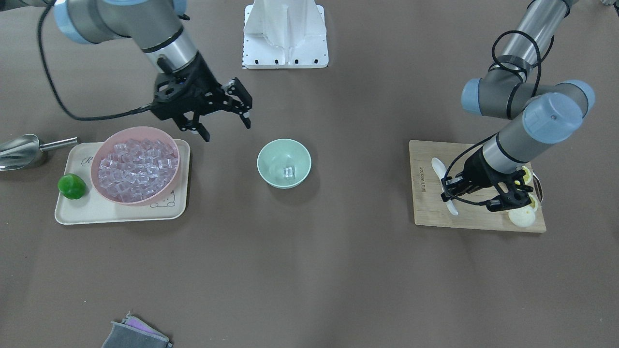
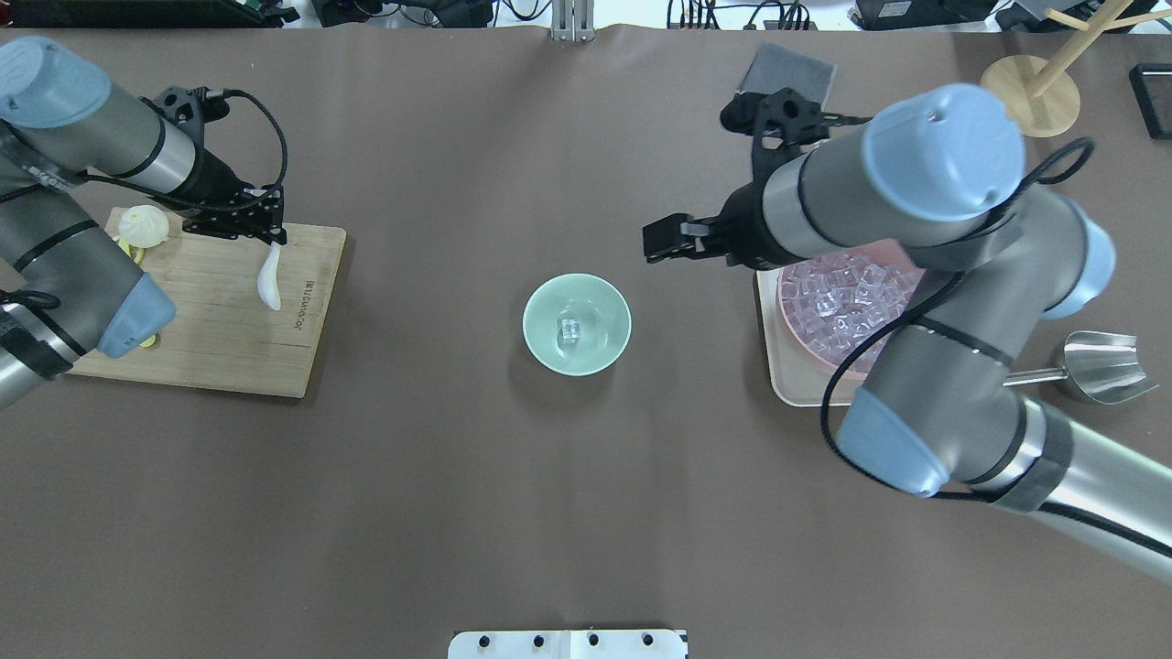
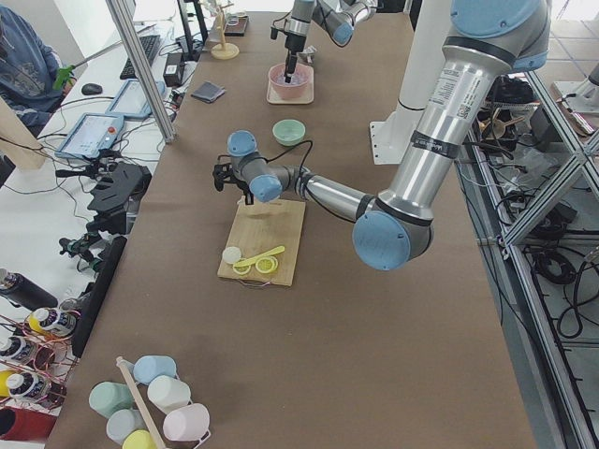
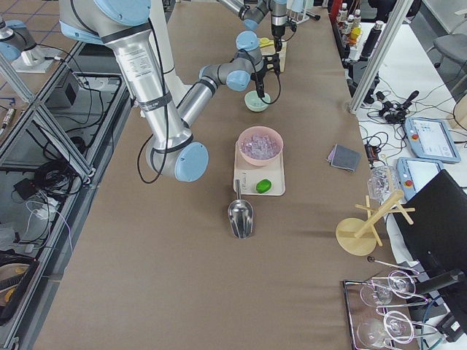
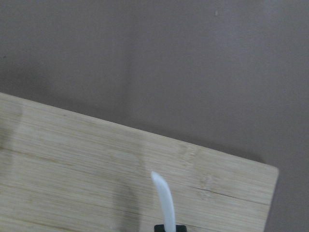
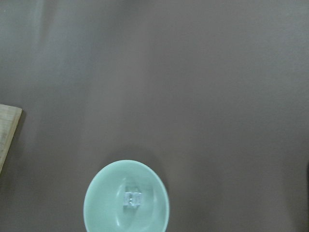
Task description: Put spoon and ice into bowl
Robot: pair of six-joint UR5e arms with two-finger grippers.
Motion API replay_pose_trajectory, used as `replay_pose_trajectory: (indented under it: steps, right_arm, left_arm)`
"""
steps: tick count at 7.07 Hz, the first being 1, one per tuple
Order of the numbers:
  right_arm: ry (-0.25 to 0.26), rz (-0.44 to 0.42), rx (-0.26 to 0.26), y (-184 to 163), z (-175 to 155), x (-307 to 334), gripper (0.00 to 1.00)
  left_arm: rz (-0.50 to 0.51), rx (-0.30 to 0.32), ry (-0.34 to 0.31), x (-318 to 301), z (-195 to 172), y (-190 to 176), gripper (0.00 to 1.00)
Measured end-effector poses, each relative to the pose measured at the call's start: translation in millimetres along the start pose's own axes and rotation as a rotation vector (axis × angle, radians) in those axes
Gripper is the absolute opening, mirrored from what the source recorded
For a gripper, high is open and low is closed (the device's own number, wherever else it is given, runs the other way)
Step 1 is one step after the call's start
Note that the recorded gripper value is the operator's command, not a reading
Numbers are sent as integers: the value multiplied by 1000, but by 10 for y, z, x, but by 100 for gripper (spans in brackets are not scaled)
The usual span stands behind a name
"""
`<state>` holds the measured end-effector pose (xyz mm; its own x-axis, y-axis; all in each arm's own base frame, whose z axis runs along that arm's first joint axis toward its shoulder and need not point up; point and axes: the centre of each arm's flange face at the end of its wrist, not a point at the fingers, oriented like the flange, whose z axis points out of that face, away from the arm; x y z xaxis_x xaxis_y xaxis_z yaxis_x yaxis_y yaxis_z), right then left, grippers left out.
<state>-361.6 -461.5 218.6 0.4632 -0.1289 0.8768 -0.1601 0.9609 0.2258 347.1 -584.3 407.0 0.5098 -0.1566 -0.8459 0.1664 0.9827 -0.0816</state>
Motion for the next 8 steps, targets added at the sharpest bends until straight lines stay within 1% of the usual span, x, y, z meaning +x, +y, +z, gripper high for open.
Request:
replay_pose_trajectory:
  steps: [1,2,3,4,5,6,8]
  right_arm:
    - [23,-38,-27,-147,-242,574,100]
    - [47,-88,-54,-223,-484,1170,100]
    - [72,-138,-72,-263,-680,1702,100]
    - [99,-181,-81,-281,-808,2134,100]
    - [122,-212,-88,-280,-881,2433,100]
    - [136,-230,-93,-270,-917,2598,100]
    - [141,-237,-96,-253,-950,2698,100]
  left_arm:
    - [-24,-9,40,494,23,97,0]
    - [-54,-17,76,1034,84,267,0]
    - [-76,-7,103,1617,205,493,0]
    - [-93,8,125,2170,329,738,0]
    - [-106,7,140,2559,387,931,32]
    - [-105,1,149,2770,404,1071,97]
    - [-98,-4,150,2781,426,1169,98]
